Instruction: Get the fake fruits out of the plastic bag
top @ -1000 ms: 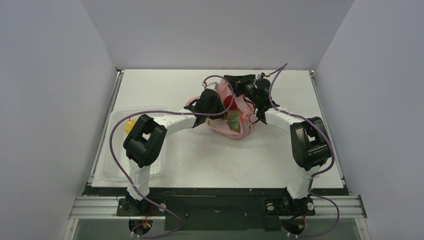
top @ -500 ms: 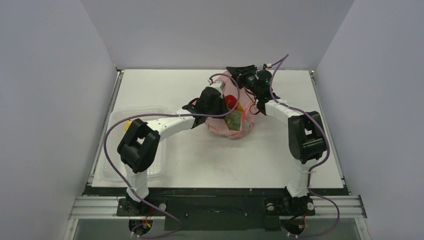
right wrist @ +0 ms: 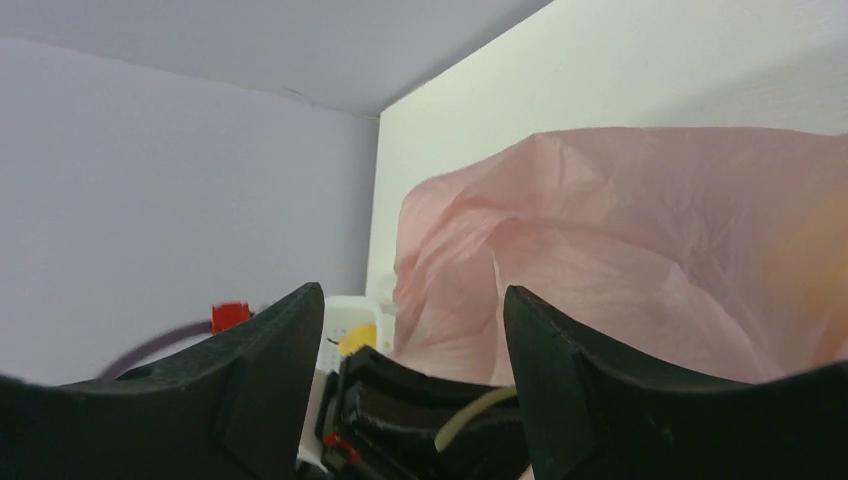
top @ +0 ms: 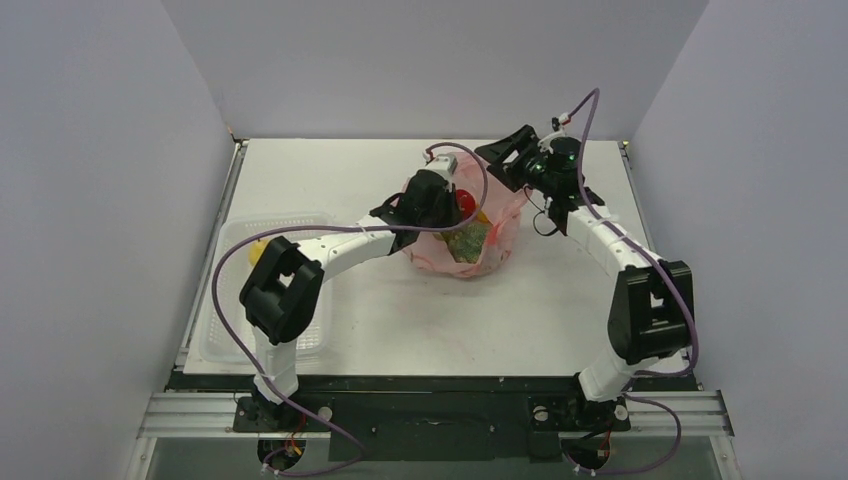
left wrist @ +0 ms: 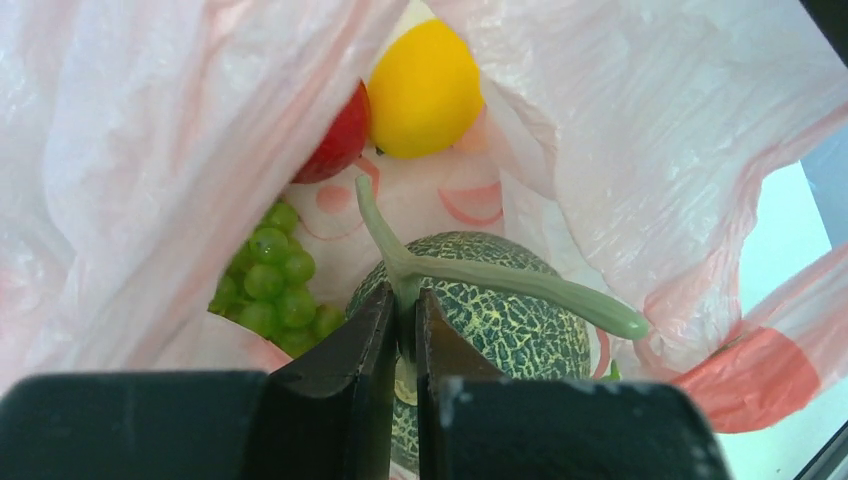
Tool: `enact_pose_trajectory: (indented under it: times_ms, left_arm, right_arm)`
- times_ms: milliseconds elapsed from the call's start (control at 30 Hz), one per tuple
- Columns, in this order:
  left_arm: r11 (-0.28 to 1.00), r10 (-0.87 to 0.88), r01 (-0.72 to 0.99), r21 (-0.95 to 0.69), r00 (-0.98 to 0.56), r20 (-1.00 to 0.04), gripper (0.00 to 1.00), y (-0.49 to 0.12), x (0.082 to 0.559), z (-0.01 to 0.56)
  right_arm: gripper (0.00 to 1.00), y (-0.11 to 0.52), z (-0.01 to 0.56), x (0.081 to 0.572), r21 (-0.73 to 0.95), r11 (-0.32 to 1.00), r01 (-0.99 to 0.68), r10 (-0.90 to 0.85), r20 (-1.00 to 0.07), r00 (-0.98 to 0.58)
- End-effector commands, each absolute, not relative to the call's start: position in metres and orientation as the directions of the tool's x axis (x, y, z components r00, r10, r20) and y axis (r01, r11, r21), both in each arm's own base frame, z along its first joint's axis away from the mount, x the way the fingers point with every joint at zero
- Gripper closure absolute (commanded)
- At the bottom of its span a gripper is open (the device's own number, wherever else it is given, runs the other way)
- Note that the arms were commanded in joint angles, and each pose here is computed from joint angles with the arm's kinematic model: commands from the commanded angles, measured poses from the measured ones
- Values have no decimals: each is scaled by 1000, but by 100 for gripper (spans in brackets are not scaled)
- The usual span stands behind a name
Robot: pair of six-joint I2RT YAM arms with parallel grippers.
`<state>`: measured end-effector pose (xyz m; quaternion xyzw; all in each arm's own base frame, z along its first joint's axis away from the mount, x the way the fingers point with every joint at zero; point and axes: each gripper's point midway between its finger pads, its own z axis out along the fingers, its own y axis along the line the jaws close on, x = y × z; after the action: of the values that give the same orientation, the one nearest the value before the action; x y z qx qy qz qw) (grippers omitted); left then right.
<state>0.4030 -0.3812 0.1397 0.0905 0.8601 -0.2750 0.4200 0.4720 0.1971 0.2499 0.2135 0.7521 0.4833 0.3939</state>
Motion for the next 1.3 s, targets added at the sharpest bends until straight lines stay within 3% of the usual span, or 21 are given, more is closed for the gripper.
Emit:
enact_pose_trajectory:
  times_ms: [0,200,367,500,667,1100,1167,1267]
  left_arm:
    - [778,-181,472,-415,-463,-867,100,-387,420,244]
    - [800,-164,464,-380,-440,-883,100,-381,423,268]
    - [791,-188,463,-400,-437,-879,100,-381,423,283]
    - [788,-191,468,-400,-433,-881,100,-383,424,299]
    - [787,-181,482,-385,-416,-891,100,-378,420,330]
    - [517,-320,629,-580,-486,-813,100,-344,352,448]
    - [544,-336,628,-556,-444,-830,100,-323,343,463]
    - [691,-247,570,-445,-392,-886,100,-283,332,455]
  right_arm:
    - [38,197,240,433,759,618,-205,510,-584,-631]
    - [39,194,240,388,674,697,-246,454,-680,-576]
    - [46,181,218,367,670,710,-218,490,-692,-530]
    - [55,164,191,362,631,759,-160,484,-712,-509]
    - [56,151,170,360,618,776,-125,492,-717,-494]
    - [55,157,152,364,610,781,-131,467,-711,-526]
    - [55,160,150,363,615,777,-139,464,-707,-534]
    - [55,165,148,360,607,778,-161,445,-714,-541]
